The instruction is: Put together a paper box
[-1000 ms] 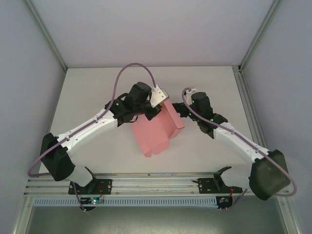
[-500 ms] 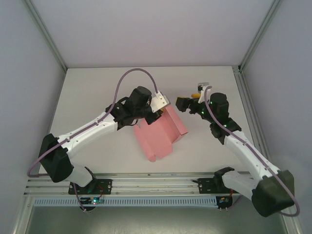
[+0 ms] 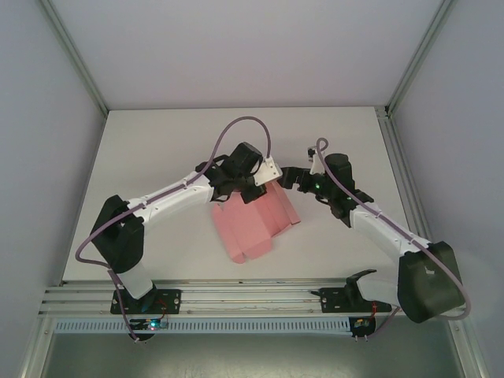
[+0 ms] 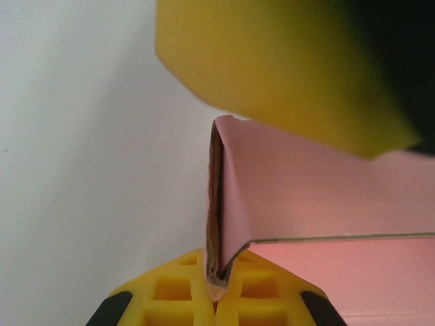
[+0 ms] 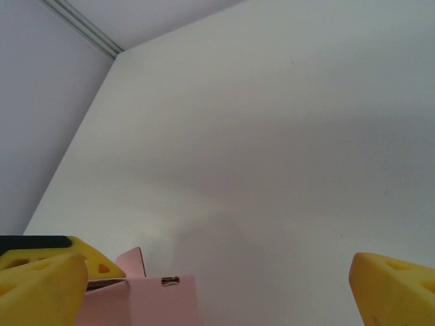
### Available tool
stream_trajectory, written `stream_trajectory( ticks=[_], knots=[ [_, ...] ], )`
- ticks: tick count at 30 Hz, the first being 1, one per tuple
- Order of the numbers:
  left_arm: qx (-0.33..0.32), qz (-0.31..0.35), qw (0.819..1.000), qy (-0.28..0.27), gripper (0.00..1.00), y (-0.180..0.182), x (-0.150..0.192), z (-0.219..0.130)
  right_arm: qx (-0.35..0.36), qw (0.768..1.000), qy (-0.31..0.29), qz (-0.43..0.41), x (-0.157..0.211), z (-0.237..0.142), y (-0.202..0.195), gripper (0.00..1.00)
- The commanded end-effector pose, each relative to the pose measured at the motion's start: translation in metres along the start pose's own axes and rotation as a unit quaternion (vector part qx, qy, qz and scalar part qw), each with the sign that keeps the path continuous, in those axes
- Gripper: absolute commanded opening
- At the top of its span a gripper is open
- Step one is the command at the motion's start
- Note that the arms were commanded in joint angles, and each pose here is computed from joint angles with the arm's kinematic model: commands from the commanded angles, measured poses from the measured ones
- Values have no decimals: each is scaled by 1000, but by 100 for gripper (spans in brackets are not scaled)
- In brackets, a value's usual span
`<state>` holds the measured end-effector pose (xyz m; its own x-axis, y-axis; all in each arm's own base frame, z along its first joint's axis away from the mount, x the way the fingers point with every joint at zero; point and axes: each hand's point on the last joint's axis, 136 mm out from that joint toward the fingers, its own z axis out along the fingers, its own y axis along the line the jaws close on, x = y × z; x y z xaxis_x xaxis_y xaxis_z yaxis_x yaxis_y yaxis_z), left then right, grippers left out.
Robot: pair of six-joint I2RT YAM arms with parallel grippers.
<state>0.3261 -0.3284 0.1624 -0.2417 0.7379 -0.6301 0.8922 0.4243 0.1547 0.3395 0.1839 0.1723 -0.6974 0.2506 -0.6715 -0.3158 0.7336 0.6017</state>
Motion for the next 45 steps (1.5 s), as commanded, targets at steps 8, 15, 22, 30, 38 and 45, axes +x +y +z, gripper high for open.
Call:
stream_trajectory(
  ticks=[8,15,22,30,38,45],
  knots=[
    [1,1,1000,7,0,6,-26,7,-27,998,39,36,46,33,-2,98],
    [-6,-26,999,-26,0,12,-44,8,-2,998,64,24,79,54,-1,98],
    [-1,-38,999,-27,0,14,-47,19,-69,993,63,76,100,68,17,96],
    [11,-39,996,76,0,6,11,61,118,987,-3,107,83,36,-61,98],
    [15,-14,993,118,2,7,25,78,386,908,-154,55,32,-104,-123,98],
    [33,9,988,153,21,10,16,92,394,886,-232,77,26,-170,-130,98]
  ],
)
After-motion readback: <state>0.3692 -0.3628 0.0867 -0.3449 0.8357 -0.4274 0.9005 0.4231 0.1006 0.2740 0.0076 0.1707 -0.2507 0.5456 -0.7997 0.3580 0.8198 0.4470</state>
